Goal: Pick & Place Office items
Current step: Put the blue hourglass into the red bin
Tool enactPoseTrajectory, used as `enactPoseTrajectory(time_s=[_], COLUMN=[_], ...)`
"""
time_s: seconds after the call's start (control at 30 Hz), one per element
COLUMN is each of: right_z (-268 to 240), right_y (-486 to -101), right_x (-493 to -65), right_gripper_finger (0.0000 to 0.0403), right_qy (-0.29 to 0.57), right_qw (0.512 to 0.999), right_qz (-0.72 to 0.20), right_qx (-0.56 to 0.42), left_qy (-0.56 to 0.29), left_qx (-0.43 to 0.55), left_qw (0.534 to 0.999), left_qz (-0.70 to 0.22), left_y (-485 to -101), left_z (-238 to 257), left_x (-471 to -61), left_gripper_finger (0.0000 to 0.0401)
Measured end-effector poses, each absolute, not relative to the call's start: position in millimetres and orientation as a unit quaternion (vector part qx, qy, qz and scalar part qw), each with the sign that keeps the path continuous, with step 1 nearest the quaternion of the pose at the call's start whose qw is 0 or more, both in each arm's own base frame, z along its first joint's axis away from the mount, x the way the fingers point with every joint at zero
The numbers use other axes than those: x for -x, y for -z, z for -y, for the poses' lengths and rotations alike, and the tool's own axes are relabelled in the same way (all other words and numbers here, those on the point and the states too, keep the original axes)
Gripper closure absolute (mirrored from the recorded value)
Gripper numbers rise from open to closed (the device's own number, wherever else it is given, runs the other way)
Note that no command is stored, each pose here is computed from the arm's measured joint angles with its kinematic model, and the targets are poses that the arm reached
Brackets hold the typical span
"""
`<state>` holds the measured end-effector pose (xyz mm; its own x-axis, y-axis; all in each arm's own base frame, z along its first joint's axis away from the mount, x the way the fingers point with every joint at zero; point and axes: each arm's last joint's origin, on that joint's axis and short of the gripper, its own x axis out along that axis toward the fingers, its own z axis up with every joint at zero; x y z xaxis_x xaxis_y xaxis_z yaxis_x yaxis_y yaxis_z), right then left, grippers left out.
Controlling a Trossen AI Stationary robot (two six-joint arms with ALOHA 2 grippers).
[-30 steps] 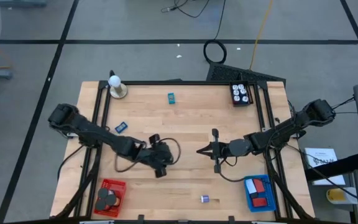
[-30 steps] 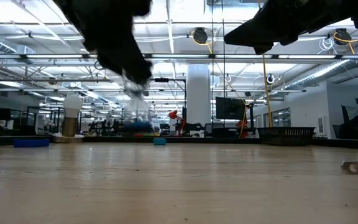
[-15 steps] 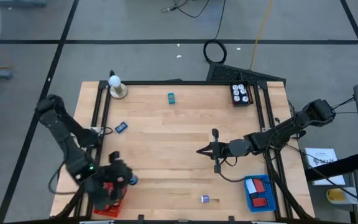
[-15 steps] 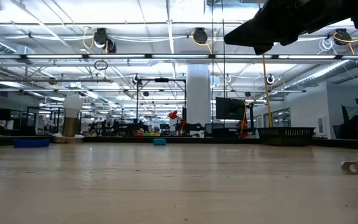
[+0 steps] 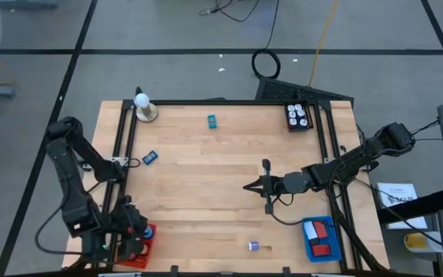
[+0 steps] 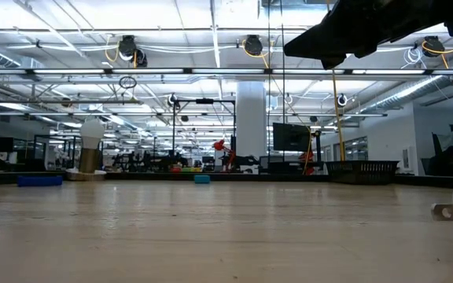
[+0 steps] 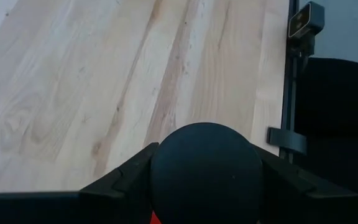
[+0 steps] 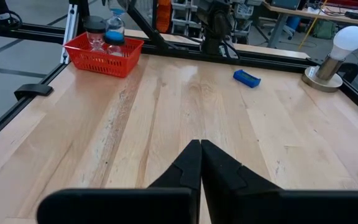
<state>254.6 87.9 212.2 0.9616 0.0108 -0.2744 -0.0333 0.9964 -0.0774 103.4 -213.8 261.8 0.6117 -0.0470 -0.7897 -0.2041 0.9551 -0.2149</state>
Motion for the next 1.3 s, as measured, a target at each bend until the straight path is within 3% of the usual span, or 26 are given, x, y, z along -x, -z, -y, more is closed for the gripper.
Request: enactPoseTrajectory(time_s=[0.43, 0.97, 1.17, 1.3], right_z=[-88.0, -88.0, -88.0, -88.0], right_y=[-212.2, -212.2, -212.2, -212.2], right_x=[-254.6, -254.6, -254.6, -254.6], right_gripper_finger=[0.0403, 0.0403, 0.0403, 0.0403], right_qy=[-0.011, -0.012, -0.013, -0.013], right_qw=[0.990, 0.990, 0.990, 0.990], right_qz=[-0.138, -0.138, -0.138, -0.138], right_qx=[0.041, 0.040, 0.040, 0.040], left_qy=[-0.078, -0.082, -0.089, -0.085], left_qx=[0.084, 0.081, 0.087, 0.082], left_qw=[0.874, 0.852, 0.847, 0.843], left_qz=[-0.471, -0.510, -0.517, -0.524], left_y=[-232.0, -209.5, -208.0, -208.9], left_z=[227.8, 243.1, 241.9, 240.3], left_x=[-105.2, -110.0, -114.8, -118.7], left_gripper_finger=[0.0191, 0.0188, 0.0100, 0.0077])
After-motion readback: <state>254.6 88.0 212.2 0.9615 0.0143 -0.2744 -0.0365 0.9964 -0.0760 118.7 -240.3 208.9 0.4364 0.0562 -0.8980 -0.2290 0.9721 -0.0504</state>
